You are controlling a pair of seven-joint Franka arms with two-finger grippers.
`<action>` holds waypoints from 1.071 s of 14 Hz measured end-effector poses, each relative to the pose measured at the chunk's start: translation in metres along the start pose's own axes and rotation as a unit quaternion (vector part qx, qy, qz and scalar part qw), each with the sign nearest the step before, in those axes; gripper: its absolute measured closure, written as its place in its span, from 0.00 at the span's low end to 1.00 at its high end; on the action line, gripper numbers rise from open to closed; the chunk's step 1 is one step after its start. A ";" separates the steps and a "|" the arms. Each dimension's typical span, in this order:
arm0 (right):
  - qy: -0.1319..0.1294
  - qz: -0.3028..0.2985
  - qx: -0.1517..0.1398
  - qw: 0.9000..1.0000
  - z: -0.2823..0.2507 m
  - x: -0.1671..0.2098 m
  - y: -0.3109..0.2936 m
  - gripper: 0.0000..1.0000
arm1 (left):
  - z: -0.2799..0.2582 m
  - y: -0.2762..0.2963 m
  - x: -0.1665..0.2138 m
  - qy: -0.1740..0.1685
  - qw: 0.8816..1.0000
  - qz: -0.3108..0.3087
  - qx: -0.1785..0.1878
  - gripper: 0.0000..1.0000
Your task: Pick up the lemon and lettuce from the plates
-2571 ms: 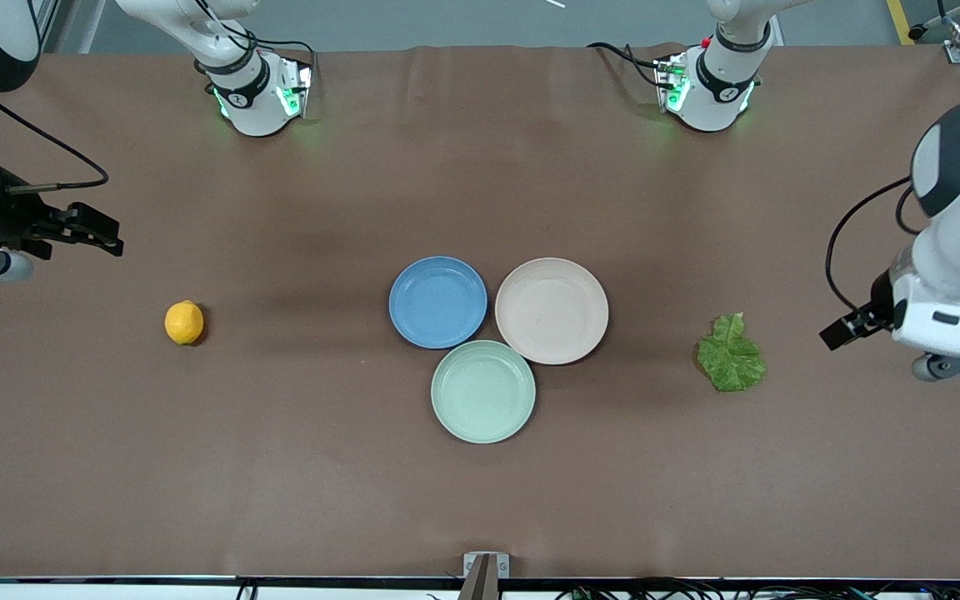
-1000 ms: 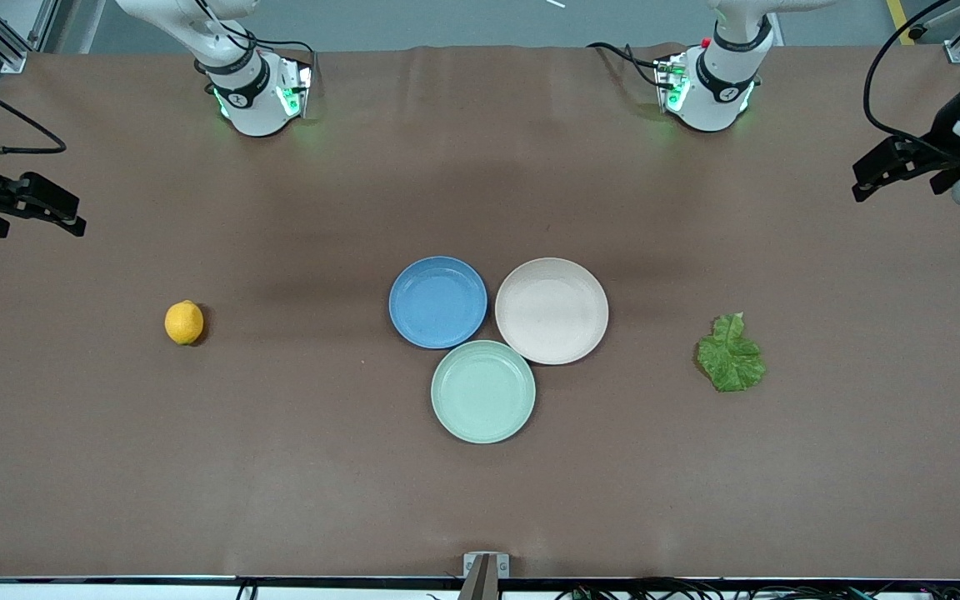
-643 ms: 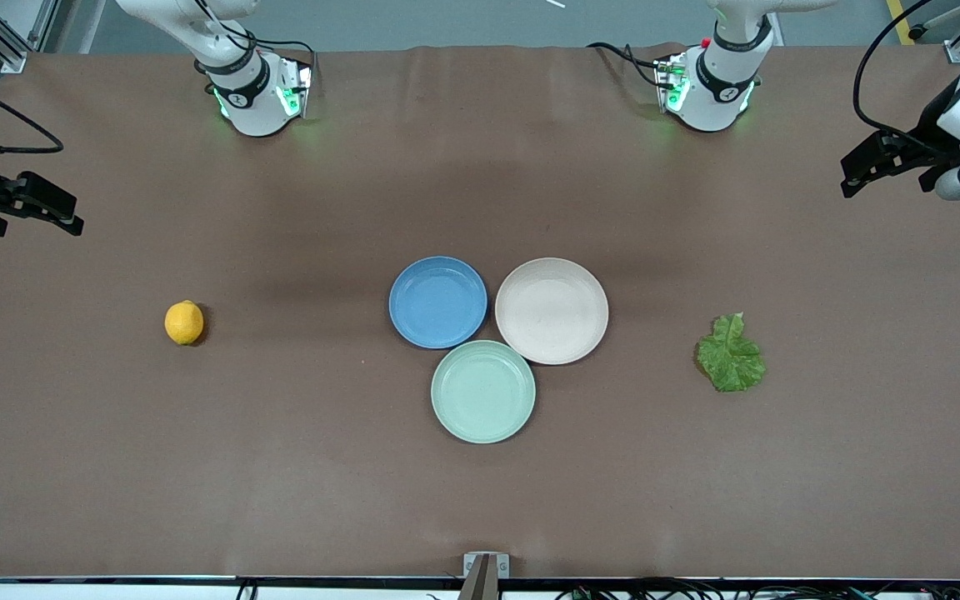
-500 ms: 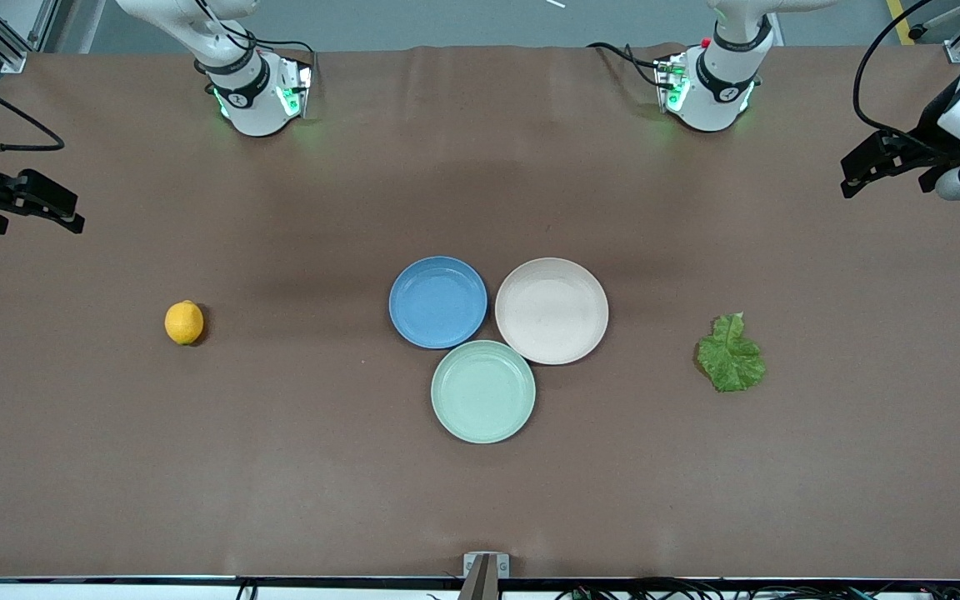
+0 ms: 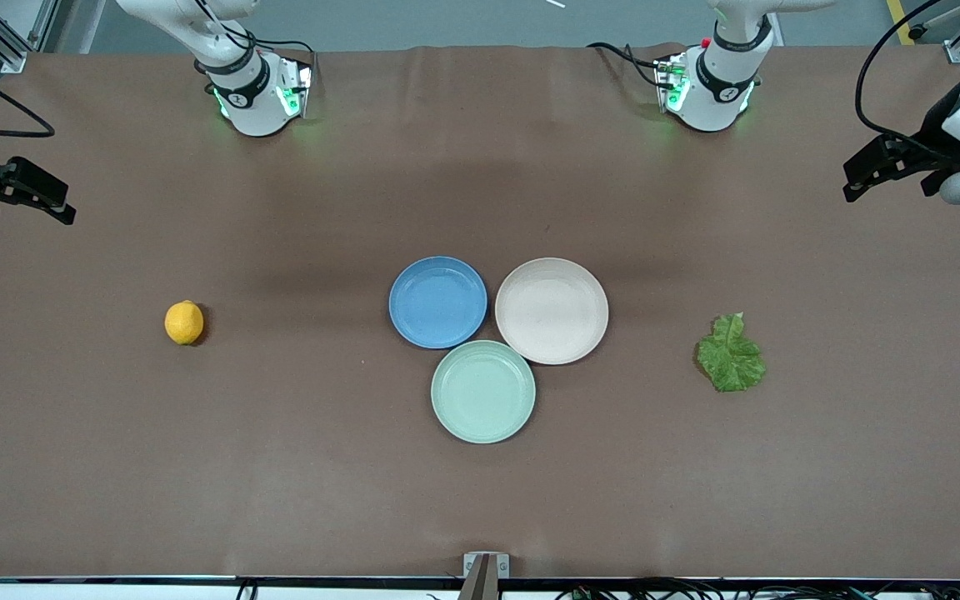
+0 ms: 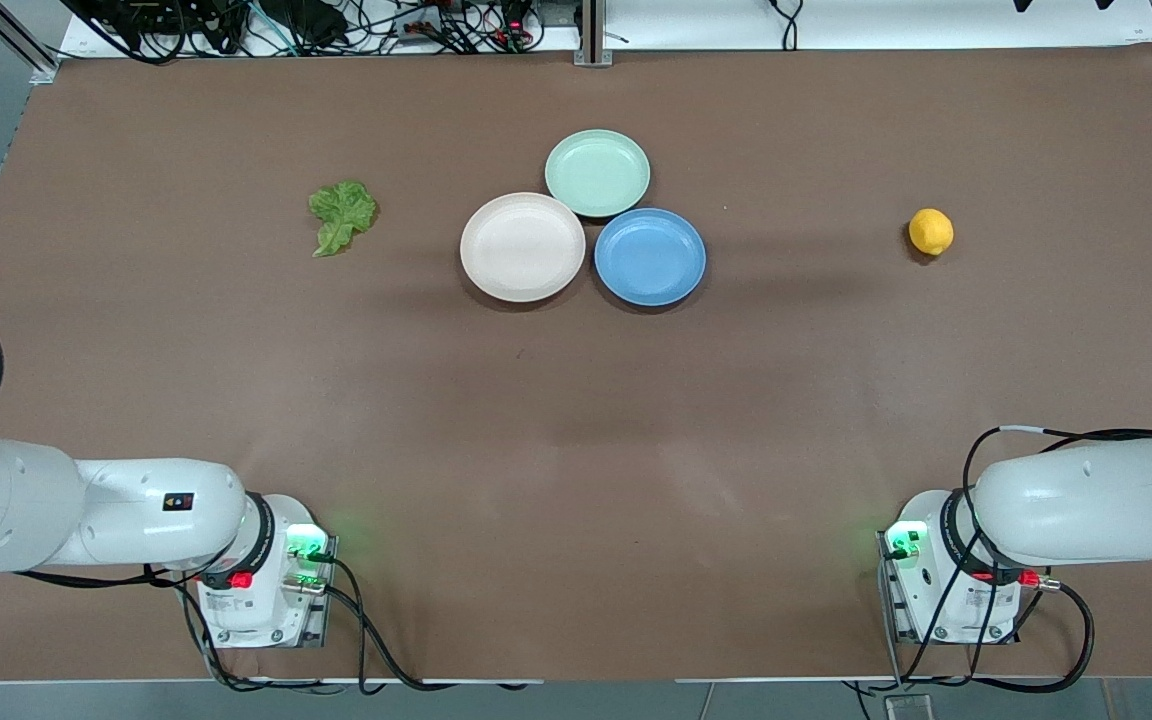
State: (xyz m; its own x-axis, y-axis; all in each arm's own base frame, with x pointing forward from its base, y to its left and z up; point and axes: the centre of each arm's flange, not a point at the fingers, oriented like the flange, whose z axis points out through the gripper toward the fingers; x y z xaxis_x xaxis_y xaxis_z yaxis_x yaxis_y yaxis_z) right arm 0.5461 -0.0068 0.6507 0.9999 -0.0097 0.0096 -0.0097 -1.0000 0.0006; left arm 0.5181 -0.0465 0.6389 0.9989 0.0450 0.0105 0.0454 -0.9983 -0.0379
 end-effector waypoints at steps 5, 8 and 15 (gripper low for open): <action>0.000 0.001 0.000 1.000 0.000 0.000 0.001 0.00 | -0.001 0.000 0.001 0.001 1.000 0.000 0.000 0.00; 0.000 0.001 0.000 1.000 0.000 0.000 0.001 0.00 | -0.002 0.002 0.000 0.000 1.000 0.000 -0.011 0.00; 0.000 0.001 0.000 1.000 0.000 0.000 0.001 0.00 | -0.002 0.003 0.000 0.000 1.000 0.000 -0.018 0.00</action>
State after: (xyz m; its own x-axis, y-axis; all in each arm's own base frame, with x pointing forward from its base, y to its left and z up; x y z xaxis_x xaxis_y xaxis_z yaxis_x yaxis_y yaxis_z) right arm 0.5462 -0.0076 0.6503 0.9999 -0.0112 0.0093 -0.0112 -0.9999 0.0006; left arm 0.5184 -0.0496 0.6405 0.9989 0.0459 0.0098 0.0459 -0.9989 -0.0027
